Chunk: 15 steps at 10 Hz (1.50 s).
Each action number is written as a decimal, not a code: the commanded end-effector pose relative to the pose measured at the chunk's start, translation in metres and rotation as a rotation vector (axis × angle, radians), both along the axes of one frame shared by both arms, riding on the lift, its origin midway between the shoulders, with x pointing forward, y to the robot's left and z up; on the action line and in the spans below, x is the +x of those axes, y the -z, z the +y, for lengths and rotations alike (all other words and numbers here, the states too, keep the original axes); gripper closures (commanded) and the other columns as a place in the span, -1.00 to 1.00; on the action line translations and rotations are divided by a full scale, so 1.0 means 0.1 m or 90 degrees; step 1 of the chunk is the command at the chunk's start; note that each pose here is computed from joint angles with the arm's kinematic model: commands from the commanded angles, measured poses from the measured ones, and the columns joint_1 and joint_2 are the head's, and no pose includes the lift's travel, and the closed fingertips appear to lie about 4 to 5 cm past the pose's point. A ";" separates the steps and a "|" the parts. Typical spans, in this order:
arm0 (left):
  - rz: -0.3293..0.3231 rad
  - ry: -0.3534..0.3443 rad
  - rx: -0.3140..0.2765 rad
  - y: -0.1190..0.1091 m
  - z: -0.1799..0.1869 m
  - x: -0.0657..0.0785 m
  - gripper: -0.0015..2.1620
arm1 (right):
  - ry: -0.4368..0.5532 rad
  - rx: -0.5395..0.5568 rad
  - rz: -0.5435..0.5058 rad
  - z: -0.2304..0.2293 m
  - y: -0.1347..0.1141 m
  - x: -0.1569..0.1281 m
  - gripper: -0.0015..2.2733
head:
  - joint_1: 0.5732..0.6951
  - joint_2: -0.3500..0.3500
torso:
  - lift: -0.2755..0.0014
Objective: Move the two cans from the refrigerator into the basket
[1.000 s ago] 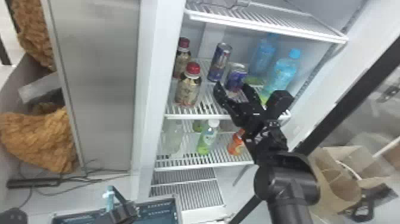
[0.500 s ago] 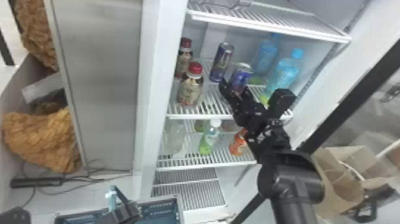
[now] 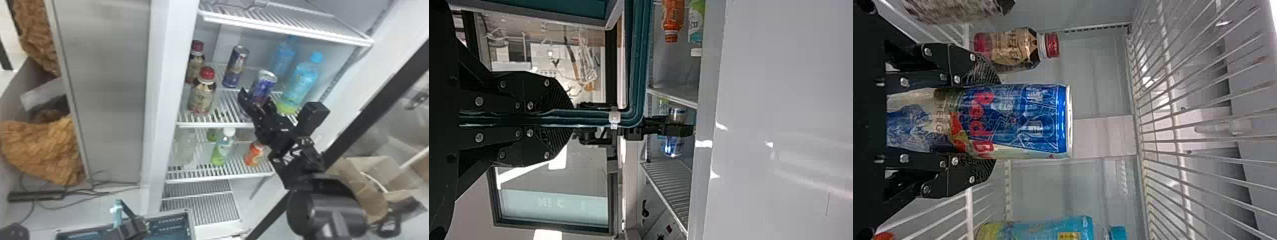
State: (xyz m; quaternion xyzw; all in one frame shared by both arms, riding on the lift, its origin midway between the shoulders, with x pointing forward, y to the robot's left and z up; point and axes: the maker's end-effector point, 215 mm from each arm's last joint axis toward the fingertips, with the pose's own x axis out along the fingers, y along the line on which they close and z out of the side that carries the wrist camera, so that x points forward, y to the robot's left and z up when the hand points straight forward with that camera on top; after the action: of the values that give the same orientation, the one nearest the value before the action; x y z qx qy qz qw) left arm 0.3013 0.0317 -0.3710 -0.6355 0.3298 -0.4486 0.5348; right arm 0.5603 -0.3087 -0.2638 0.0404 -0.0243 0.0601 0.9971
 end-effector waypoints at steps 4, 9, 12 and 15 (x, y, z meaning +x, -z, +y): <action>0.000 -0.001 -0.003 -0.01 -0.01 0.00 0.10 | -0.016 -0.009 0.055 0.21 -0.08 -0.71 0.11 | 1.00 -1.00 | 0.77; 0.002 0.000 -0.003 0.00 -0.02 -0.01 0.10 | -0.114 0.037 0.176 0.95 0.33 -1.30 0.11 | 1.00 -0.93 | 0.77; 0.000 0.000 -0.003 -0.01 -0.02 0.00 0.10 | -0.186 0.069 0.244 1.37 0.61 -1.55 0.11 | 1.00 -0.73 | 0.77; 0.000 -0.001 -0.002 -0.01 -0.01 0.00 0.10 | -0.261 0.098 0.303 1.75 0.78 -1.79 0.11 | 1.00 -0.59 | 0.77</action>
State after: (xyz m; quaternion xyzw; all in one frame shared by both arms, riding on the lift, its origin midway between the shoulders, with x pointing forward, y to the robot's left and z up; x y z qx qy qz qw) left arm 0.3014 0.0304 -0.3704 -0.6369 0.3287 -0.4488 0.5338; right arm 0.3849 -0.1382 -0.3383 0.1303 0.2051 0.2414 0.9395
